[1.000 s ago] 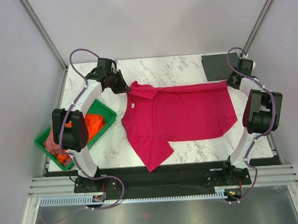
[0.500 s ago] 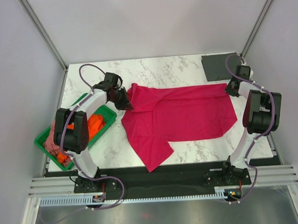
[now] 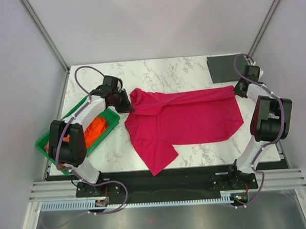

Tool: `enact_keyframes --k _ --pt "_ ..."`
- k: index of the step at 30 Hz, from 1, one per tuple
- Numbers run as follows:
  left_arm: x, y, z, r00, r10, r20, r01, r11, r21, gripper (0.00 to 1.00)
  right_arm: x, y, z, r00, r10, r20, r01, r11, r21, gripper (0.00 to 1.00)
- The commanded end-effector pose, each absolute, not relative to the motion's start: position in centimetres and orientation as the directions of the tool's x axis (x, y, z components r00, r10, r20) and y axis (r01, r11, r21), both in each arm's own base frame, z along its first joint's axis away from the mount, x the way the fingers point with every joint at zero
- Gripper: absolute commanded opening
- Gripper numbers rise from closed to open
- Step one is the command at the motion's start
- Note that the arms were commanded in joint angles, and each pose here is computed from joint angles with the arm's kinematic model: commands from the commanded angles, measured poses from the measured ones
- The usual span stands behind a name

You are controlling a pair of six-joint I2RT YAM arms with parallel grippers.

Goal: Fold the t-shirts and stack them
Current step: Fold the tshirt

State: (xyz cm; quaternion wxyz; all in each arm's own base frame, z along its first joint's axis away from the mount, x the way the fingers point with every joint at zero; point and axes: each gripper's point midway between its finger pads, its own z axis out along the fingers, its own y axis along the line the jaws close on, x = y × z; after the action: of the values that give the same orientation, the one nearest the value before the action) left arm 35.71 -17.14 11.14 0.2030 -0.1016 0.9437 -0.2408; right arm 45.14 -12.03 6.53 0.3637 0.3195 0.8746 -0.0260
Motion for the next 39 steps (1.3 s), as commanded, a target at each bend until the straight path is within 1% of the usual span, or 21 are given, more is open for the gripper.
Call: enact_keyframes --k 1,4,8,9,10,11,13,14,15,17,20,22,23,25,27,28,29,34,36,37,39 --pt "34.7 -17.0 9.2 -0.903 -0.313 -0.294 -0.146 0.868 -0.475 0.02 44.0 -12.8 6.3 -0.526 0.539 -0.657 0.608 0.779 0.153 0.0" --pt "34.3 -16.9 7.8 -0.911 -0.305 -0.276 -0.158 0.878 -0.452 0.02 43.9 -12.8 5.6 -0.533 0.544 -0.648 0.612 0.777 0.148 0.01" --pt "33.8 -17.0 6.9 -0.918 -0.301 -0.258 -0.165 0.882 -0.442 0.02 43.9 -13.0 5.2 -0.536 0.547 -0.644 0.62 0.772 0.14 0.06" --pt "33.5 -17.0 6.7 -0.92 -0.301 -0.253 -0.168 0.883 -0.439 0.03 43.8 -13.1 5.1 -0.538 0.55 -0.639 0.624 0.769 0.137 0.13" --pt "33.3 -17.0 6.7 -0.92 -0.299 -0.252 -0.167 0.883 -0.44 0.06 44.1 -13.2 5.6 -0.53 0.55 -0.645 0.626 0.767 0.14 0.18" --pt "33.2 -17.3 6.9 -0.922 -0.292 -0.255 -0.156 0.882 -0.445 0.17 44.2 -13.3 5.9 -0.528 0.552 -0.645 0.632 0.763 0.136 0.22" --pt "32.8 -17.4 7.5 -0.922 -0.276 -0.272 -0.132 0.884 -0.449 0.27 44.0 -13.5 6.9 -0.521 0.567 -0.638 0.655 0.745 0.127 0.26" --pt "32.6 -17.5 7.7 -0.923 -0.266 -0.279 -0.12 0.886 -0.448 0.35 43.7 -13.9 7.3 -0.518 0.571 -0.636 0.671 0.733 0.111 0.27" --pt "32.7 -17.4 8.5 -0.916 -0.261 -0.306 -0.101 0.886 -0.452 0.39 42.2 -14.3 7.3 -0.538 0.58 -0.612 0.702 0.71 0.055 0.28" --pt "33.2 -17.2 9.6 -0.901 -0.261 -0.347 -0.085 0.89 -0.447 0.45 41.8 -14.4 8.4 -0.538 0.588 -0.604 0.718 0.695 0.036 0.28" --pt "34.8 -17.7 12.3 -0.875 -0.25 -0.415 -0.03 0.884 -0.467 0.48 42.7 -12.8 9.0 -0.551 0.598 -0.583 0.669 0.734 0.12 0.26" --pt "36.0 -18.3 12.7 -0.872 -0.237 -0.429 -0.006 0.88 -0.475 0.48 44.1 -11.0 9.0 -0.56 0.598 -0.573 0.609 0.766 0.204 0.25" --pt "37.3 -18.9 14.1 -0.859 -0.234 -0.455 0.022 0.871 -0.49 0.48 44.5 -10.4 8.8 -0.569 0.596 -0.567 0.587 0.777 0.228 0.25" --pt "38.8 -19.5 13.0 -0.869 -0.23 -0.438 0.013 0.875 -0.484 0.48 45.9 -9.5 9.0 -0.561 0.59 -0.581 0.543 0.791 0.281 0.26" --pt "41.0 -21.0 14.2 -0.862 -0.219 -0.458 0.06 0.852 -0.521 0.47 47.2 -9.0 8.5 -0.554 0.59 -0.588 0.505 0.799 0.326 0.27" --pt "41.9 -21.4 12.5 -0.876 -0.218 -0.43 0.043 0.853 -0.52 0.46 47.7 -8.3 8.4 -0.559 0.59 -0.582 0.478 0.803 0.355 0.27" --pt "43.3 -22.2 13.7 -0.863 -0.221 -0.454 0.067 0.841 -0.537 0.46 48.5 -8.2 7.7 -0.555 0.59 -0.586 0.465 0.805 0.37 0.27" --pt "48.0 -23.8 11.8 -0.855 -0.215 -0.471 0.079 0.845 -0.53 0.46 50.2 -8.1 5.2 -0.561 0.599 -0.572 0.449 0.8 0.398 0.27" --pt "49.9 -23.9 10.3 -0.853 -0.222 -0.472 0.064 0.854 -0.516 0.46 50.5 -8.5 4.1 -0.563 0.601 -0.567 0.465 0.798 0.385 0.27" --pt "50.8 -23.7 10.4 -0.841 -0.23 -0.49 0.057 0.862 -0.503 0.45 50.6 -8.7 3.8 -0.56 0.603 -0.568 0.476 0.796 0.375 0.27" --pt "51.4 -23.3 8.5 -0.843 -0.227 -0.487 0.036 0.881 -0.473 0.45 50.2 -9.8 2.7 -0.56 0.614 -0.556 0.523 0.782 0.338 0.26"
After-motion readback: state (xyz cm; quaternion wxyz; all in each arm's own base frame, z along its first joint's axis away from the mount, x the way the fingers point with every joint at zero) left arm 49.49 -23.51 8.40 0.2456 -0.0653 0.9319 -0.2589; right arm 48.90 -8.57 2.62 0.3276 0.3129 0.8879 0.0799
